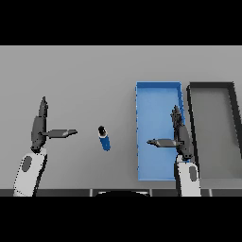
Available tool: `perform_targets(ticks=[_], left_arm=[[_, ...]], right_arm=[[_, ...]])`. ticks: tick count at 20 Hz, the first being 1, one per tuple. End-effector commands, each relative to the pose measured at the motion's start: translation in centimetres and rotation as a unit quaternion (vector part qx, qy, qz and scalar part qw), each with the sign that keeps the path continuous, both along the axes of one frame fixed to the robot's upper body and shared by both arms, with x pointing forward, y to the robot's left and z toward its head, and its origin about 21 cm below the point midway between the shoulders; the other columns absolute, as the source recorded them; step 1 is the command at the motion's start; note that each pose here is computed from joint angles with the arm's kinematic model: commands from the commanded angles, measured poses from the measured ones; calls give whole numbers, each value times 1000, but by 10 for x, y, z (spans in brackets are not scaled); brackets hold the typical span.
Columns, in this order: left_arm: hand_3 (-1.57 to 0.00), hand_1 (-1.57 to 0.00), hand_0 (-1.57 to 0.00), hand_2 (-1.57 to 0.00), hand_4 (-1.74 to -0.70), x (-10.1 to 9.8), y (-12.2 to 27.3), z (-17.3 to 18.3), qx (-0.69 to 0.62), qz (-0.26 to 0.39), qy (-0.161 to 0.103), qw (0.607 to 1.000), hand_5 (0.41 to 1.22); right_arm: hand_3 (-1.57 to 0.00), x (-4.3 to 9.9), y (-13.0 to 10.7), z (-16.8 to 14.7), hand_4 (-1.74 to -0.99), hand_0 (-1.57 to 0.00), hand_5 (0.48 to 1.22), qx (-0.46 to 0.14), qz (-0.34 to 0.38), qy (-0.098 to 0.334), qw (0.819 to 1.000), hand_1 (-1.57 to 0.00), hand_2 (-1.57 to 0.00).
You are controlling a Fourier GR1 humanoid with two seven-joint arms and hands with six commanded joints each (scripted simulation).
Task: Pick up the blue pipe and place it into the blue bin.
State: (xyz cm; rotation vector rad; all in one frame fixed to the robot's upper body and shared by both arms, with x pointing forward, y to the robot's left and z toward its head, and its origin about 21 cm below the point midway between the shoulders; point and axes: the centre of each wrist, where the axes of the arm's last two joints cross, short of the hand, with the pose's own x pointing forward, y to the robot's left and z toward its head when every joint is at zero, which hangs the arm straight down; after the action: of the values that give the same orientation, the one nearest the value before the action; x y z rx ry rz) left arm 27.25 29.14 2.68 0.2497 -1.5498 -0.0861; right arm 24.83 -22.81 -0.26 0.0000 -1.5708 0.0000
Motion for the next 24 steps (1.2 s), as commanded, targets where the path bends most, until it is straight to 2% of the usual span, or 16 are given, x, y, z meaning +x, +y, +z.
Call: perform_targets(ticks=[1, 6, 7, 9, 14, 16, 19, 21, 22, 24], left_arm=[[1, 1, 1, 1, -966, 0, 0, 0, 0, 0, -2, 1000, 593], [1, 1, 1, 1, -966, 5, 2, 1, 1, -1, 1, 1000, 593], [1, 1, 1, 1, -966, -3, 16, -2, 37, -61, -2, 997, 593], [1, 1, 1, 1, -960, -11, 35, -5, 74, -118, 4, 990, 590], [1, 1, 1, 1, -960, -10, 44, -3, 77, -167, 8, 983, 593], [1, 1, 1, 1, -976, -19, 43, -1, 73, -208, 2, 975, 584], [1, 1, 1, 1, -1026, -30, 41, 5, 84, -259, 21, 962, 549], [1, 1, 1, 1, -1071, -33, 22, 2, 75, -297, 37, 951, 522], [1, 1, 1, 1, -1095, -39, 12, -4, 70, -319, 55, 944, 510], [1, 1, 1, 1, -1126, -43, -9, -4, 73, -343, 59, 935, 485]], right_arm=[[1, 0, 0, 0, -1205, 1, 629, 0, 0, 0, 1000, 1, 1], [1, 4, 3, -1, -1205, 1, 629, 3, 0, 5, 1000, 1, 1], [1, -4, -13, 4, -1205, 1, 629, -69, 15, -39, 997, 1, 1], [1, -17, -15, 9, -1197, 1, 627, -131, 41, -72, 988, 1, 1], [1, -22, -12, 13, -1203, 1, 625, -154, 49, -63, 985, 1, 1], [1, -21, -16, 14, -1192, 1, 621, -158, 50, -59, 984, 1, 1], [1, -20, -16, 12, -1179, 1, 616, -158, 53, -64, 984, 1, 1], [1, -19, -14, 13, -1174, 1, 616, -161, 54, -64, 983, 1, 1], [1, -18, -14, 15, -1173, 1, 616, -159, 54, -63, 984, 1, 1], [1, -20, -16, 16, -1174, 1, 618, -160, 54, -61, 984, 1, 1]])
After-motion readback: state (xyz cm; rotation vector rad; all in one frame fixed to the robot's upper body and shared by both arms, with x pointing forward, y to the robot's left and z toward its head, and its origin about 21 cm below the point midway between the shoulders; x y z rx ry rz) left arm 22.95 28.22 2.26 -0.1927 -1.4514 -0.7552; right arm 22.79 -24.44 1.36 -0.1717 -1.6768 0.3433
